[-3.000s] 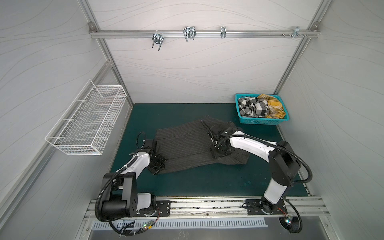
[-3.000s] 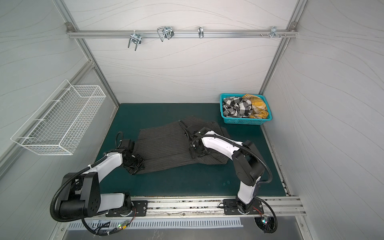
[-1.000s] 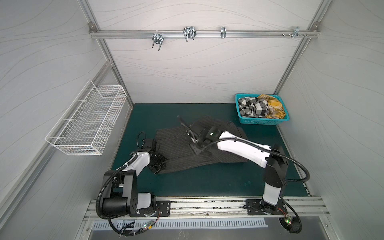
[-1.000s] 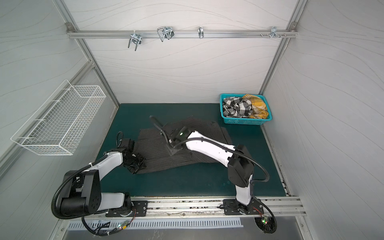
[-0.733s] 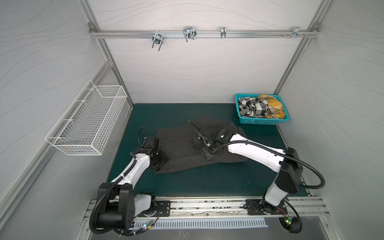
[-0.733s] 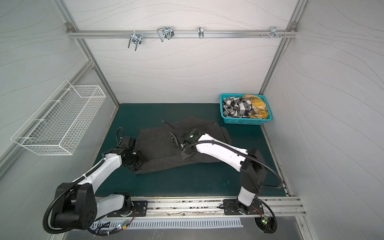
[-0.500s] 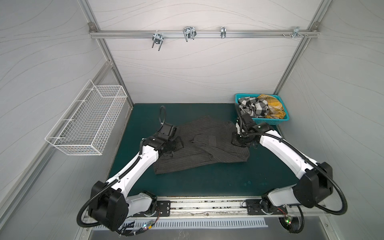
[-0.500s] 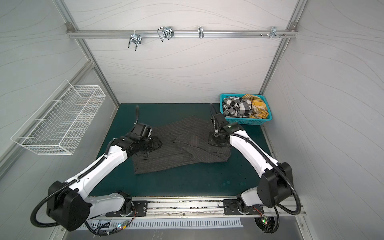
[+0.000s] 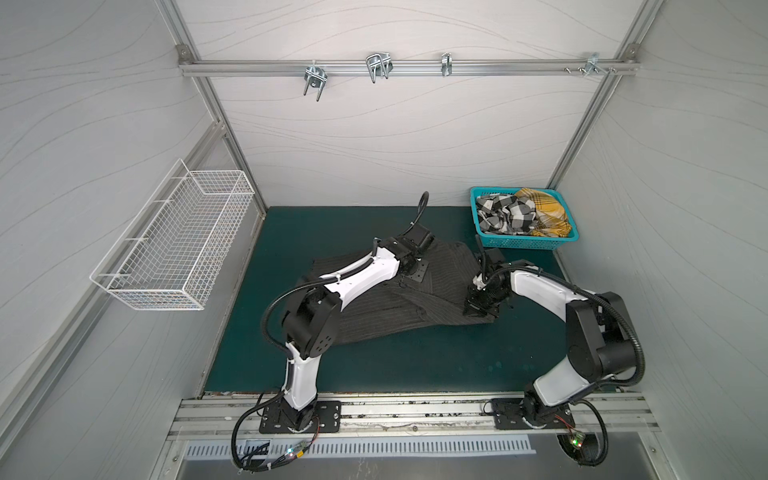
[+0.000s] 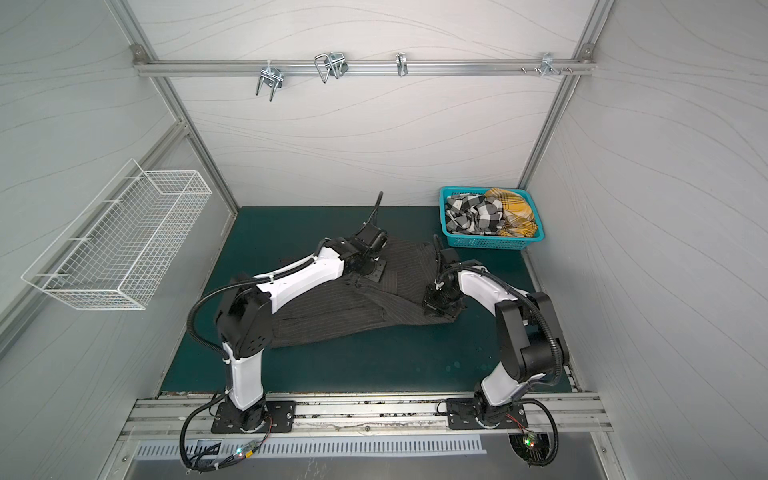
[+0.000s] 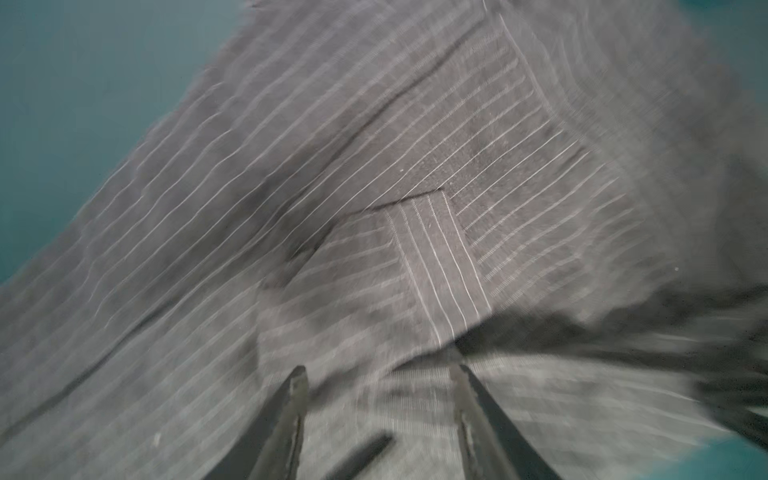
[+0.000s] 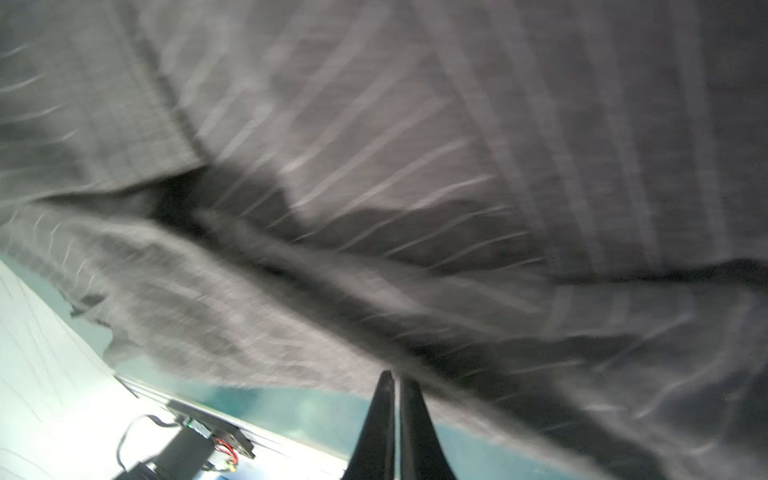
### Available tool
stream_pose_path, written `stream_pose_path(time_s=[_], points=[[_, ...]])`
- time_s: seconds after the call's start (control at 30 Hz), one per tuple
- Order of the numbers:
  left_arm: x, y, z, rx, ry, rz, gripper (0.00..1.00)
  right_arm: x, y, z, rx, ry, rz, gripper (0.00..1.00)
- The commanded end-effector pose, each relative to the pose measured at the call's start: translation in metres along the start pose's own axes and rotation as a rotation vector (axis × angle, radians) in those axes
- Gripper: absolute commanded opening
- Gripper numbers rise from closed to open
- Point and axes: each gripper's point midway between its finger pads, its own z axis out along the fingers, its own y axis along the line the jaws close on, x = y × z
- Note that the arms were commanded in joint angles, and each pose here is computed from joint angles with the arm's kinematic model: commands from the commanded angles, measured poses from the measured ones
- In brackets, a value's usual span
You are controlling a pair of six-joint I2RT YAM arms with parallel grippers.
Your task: Fold and stack the long sleeve shirts
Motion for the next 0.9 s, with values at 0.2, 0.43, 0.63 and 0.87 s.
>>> stream_pose_path(time_s=[0.2, 0.43, 0.63, 0.87], points=[[-0.005, -0.045, 0.039, -0.046, 0.036, 0.228, 0.56, -0.001, -0.003, -0.001, -0.075, -0.025, 0.089, 0.07], [0.005, -0.055, 0.076, -0.062, 0.096, 0.262, 0.56, -0.004, -0.014, 0.006, -0.120, -0.004, 0.138, 0.06], [0.013, -0.052, 0.086, -0.083, 0.129, 0.261, 0.56, -0.009, -0.027, 0.009, -0.142, 0.006, 0.179, 0.05], [0.016, -0.031, 0.097, -0.147, 0.158, 0.165, 0.41, -0.009, -0.031, 0.011, -0.154, 0.013, 0.191, 0.04]])
